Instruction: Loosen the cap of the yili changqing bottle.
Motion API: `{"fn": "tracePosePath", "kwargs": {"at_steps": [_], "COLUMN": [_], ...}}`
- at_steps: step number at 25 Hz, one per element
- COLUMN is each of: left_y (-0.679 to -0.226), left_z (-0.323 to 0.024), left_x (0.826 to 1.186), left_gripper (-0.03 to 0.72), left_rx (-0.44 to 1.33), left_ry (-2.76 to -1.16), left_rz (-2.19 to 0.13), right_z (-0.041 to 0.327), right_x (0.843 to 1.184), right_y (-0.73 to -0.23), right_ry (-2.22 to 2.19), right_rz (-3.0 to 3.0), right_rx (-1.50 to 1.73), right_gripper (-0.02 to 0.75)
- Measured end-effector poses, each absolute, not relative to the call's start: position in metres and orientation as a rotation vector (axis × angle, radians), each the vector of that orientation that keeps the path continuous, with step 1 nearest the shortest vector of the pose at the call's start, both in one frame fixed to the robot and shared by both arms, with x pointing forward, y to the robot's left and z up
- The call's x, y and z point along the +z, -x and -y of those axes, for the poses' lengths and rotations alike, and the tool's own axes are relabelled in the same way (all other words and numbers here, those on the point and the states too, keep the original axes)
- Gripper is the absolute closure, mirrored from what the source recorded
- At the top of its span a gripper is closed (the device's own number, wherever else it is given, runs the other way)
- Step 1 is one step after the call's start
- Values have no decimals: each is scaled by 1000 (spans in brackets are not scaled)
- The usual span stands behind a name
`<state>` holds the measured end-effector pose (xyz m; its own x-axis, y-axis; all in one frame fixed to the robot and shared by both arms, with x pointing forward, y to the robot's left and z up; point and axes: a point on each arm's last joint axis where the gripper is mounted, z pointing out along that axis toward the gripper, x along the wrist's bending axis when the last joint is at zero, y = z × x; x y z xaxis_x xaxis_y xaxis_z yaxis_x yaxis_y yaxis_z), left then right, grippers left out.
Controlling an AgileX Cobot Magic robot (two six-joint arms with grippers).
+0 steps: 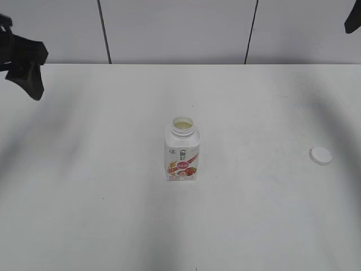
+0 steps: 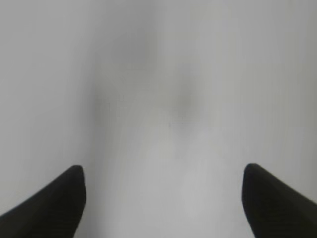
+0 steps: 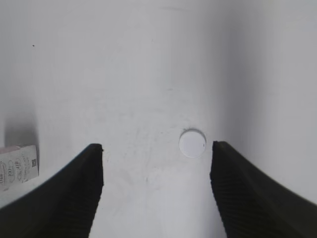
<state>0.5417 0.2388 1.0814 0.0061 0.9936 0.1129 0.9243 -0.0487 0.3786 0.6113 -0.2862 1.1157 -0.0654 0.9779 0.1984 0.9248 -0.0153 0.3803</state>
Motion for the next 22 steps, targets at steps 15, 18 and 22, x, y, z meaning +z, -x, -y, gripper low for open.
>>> {"fn": "tracePosePath", "kwargs": {"at_steps": [15, 18, 22], "left_y": [-460, -428, -383], "left_z": [-252, -260, -271], "left_x": [1154, 1159, 1150], "left_gripper": [105, 118, 143], "left_rx": [492, 513, 525], "left_ry": [-1998, -1957, -1924], "left_rz": [-1865, -1834, -1806], "right_z": [283, 283, 283], "right_x": [1118, 1109, 1099], "right_y": [-471, -441, -403], "right_ry": [-2086, -2090, -2052], "right_rz": [-2121, -2125, -2132], "right_rx": [616, 608, 610], "right_gripper": [203, 203, 203]}}
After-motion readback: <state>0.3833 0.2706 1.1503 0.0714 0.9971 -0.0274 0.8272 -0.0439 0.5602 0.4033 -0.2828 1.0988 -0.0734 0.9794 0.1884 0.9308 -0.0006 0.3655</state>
